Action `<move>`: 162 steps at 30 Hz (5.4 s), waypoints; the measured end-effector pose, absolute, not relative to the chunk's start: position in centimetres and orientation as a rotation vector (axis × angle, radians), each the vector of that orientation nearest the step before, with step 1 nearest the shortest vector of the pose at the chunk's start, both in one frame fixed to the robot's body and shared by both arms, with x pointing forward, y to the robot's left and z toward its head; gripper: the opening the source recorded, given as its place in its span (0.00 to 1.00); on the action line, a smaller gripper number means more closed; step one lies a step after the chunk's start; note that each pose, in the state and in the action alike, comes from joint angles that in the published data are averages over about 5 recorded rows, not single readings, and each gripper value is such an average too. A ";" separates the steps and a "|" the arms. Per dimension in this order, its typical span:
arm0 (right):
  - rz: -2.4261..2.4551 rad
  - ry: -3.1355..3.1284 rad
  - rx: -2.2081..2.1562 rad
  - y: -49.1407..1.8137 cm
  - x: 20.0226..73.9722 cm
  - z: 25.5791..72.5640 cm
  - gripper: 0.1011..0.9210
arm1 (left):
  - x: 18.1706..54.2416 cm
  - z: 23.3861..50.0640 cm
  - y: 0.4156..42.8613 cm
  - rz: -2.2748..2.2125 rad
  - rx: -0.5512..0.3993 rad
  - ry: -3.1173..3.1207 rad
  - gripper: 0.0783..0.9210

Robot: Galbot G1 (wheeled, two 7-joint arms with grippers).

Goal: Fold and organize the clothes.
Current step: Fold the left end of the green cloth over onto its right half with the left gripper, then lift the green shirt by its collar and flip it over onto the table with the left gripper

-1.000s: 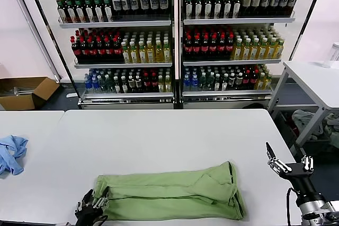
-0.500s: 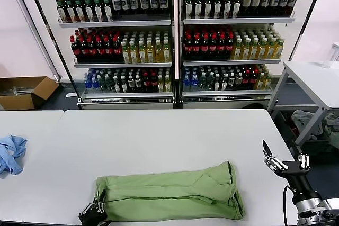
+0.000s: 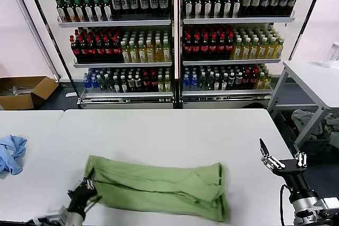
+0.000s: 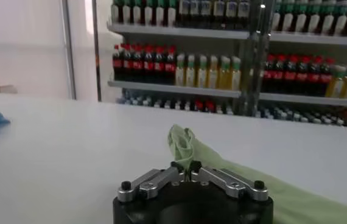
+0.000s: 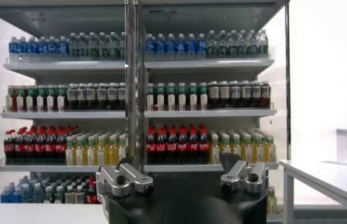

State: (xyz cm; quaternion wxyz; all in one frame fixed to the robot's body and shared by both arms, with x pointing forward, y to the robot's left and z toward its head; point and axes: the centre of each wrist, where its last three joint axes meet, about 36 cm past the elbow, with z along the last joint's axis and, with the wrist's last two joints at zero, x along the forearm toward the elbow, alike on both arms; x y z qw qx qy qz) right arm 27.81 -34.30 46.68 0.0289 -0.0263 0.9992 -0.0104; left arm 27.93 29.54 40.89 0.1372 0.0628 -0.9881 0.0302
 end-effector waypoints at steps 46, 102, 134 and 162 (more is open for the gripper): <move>-0.029 3.083 -0.090 -32.9 28.0 46.4 0.88 | 28.8 44.1 22.0 -0.038 -0.334 -2.959 0.03; -0.028 3.079 -0.107 -32.5 28.2 46.9 0.88 | 33.2 41.5 32.8 -0.105 -0.094 -2.752 0.88; -0.037 3.081 -0.102 -32.6 28.3 46.4 0.88 | 32.8 39.9 34.0 0.188 -0.122 -2.602 0.88; -0.036 3.075 -0.100 -32.6 28.3 46.4 0.88 | 31.8 37.5 34.1 0.203 -0.153 -2.610 0.31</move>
